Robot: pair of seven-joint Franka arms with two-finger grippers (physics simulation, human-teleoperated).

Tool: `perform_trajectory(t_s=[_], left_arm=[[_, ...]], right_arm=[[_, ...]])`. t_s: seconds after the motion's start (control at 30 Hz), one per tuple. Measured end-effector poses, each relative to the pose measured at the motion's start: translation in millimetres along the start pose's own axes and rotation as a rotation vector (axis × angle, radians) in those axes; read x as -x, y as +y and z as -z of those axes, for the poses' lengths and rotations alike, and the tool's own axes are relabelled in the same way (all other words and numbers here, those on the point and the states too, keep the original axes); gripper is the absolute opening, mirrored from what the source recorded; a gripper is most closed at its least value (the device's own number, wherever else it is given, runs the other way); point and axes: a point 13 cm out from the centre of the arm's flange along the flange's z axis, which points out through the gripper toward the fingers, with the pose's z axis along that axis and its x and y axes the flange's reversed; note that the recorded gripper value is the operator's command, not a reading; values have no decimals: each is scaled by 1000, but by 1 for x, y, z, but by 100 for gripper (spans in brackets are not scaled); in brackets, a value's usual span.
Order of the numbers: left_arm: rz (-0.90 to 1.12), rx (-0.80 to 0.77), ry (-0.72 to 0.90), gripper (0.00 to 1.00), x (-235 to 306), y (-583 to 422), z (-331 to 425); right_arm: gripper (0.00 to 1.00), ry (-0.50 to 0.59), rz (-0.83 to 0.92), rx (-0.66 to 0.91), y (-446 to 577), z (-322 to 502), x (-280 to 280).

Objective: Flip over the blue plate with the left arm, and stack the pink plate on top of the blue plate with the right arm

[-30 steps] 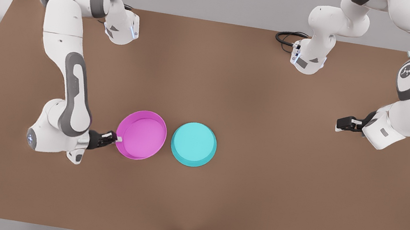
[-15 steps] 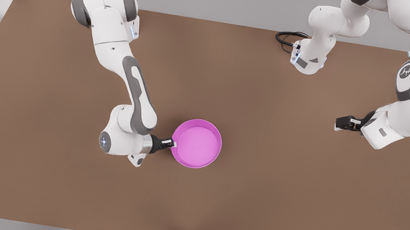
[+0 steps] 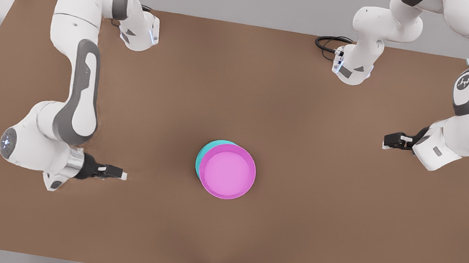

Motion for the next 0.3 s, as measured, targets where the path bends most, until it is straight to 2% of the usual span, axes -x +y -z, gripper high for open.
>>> perform_trajectory(t_s=[0.07, 0.17, 0.23, 0.3], left_arm=[[0, 1, 12, 100, -3, 0, -1], [2, 3, 38, 100, -9, 0, -3], [1, 4, 56, 100, -12, 1, -6], [-5, 5, 61, 100, -13, -2, -5]], right_arm=[[100, -26, 15, -165, -39, 104, -8], [100, -16, 46, -268, -27, 244, -103], [100, 39, 53, -346, -28, 267, -155], [100, 78, 42, -411, -37, 274, -176]])
